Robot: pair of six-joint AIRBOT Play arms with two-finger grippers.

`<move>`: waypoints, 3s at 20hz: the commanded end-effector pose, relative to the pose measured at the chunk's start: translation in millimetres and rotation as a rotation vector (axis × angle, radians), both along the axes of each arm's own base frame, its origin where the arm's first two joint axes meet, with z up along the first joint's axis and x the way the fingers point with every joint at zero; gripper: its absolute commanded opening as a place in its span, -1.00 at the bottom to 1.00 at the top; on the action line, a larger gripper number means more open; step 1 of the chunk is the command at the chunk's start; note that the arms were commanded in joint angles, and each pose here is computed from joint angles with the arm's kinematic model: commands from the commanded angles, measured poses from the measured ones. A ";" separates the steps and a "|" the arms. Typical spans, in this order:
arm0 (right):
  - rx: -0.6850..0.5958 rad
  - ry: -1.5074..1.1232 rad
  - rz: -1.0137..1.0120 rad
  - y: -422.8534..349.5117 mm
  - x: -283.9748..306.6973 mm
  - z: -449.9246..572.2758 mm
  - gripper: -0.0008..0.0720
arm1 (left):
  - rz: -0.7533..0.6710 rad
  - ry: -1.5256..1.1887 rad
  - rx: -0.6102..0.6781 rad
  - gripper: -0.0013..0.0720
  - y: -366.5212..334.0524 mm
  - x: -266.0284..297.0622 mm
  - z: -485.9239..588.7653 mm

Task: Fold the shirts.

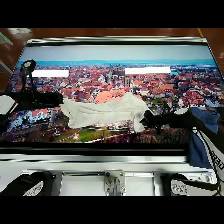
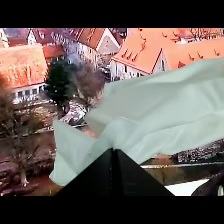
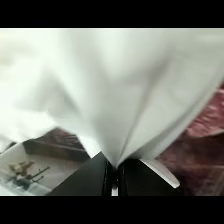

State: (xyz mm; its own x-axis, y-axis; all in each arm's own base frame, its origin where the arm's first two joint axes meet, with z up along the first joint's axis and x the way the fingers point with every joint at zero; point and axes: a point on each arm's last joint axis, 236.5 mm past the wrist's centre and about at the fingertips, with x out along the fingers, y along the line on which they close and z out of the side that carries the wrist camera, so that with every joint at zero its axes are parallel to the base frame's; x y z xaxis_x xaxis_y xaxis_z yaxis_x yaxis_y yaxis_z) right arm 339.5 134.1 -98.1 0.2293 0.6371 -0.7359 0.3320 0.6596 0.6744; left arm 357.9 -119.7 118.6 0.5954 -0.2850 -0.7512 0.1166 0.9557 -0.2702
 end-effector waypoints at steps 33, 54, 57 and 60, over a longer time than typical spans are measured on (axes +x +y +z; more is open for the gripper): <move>-0.210 -1.312 -0.312 -90.0 93.8 532.4 -0.80 | -0.036 -0.140 0.254 -0.89 120.4 29.4 178.2; -0.440 -1.458 -0.267 -112.5 143.8 569.8 -0.80 | -0.467 0.000 0.070 -0.89 -111.3 -28.4 114.9; -0.368 -1.081 0.056 -57.1 195.4 413.1 -0.79 | -0.467 0.182 0.126 -0.89 -102.8 -39.8 43.4; -0.295 -0.774 0.283 -2.6 210.2 275.3 -0.79 | -0.462 0.307 0.143 -0.89 -97.8 -53.4 -8.2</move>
